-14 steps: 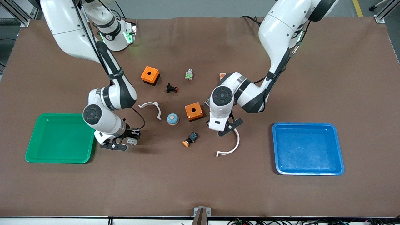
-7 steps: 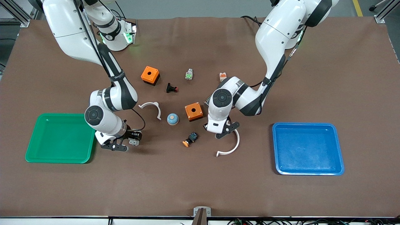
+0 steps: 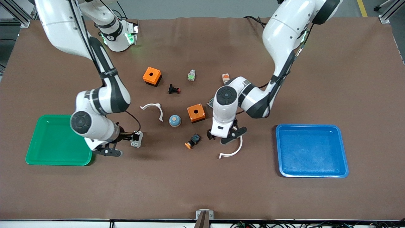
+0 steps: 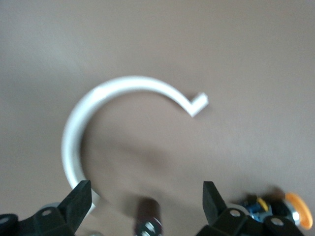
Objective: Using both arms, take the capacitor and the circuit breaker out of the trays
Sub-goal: 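Open both grippers and raise them back toward their trays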
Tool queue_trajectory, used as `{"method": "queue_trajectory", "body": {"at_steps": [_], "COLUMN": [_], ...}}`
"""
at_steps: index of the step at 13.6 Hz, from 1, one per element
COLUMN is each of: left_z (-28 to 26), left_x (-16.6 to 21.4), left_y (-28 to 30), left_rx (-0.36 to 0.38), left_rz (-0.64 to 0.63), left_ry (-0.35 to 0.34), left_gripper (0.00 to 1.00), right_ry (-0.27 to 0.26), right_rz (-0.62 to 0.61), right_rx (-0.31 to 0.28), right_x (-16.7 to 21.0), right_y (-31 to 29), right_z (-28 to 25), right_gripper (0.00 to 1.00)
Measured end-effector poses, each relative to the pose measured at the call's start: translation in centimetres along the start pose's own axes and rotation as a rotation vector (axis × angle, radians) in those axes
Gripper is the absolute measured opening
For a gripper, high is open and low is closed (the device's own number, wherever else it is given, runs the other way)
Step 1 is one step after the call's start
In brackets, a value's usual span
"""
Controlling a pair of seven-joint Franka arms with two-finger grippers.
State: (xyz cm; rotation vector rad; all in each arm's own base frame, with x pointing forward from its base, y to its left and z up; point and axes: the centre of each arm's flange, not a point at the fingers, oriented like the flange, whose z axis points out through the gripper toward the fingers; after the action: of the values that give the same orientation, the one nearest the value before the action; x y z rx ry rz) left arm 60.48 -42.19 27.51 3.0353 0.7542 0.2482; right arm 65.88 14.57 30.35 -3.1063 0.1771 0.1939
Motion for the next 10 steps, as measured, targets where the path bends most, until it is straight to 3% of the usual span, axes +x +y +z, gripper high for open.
{"method": "queue_trajectory", "body": {"at_steps": [6,10], "left_z": [-12.3,-18.7], "left_x": [13.8,17.5], "left_y": [-9.7,-15.0], "left_rx": [0.051,0.090], "left_rz": [0.120,0.171], "left_ry": [0.055,0.059], "left_gripper": [1.00,1.00], "right_ry": [-0.059,-0.080], "right_rz": [-0.112,-0.081], "right_rx": [-0.057,-0.061], "right_x": [0.7,-0.6], "right_y": [9.1,14.9], "right_z": [-9.5,-13.8], "right_gripper": [1.00,1.00]}}
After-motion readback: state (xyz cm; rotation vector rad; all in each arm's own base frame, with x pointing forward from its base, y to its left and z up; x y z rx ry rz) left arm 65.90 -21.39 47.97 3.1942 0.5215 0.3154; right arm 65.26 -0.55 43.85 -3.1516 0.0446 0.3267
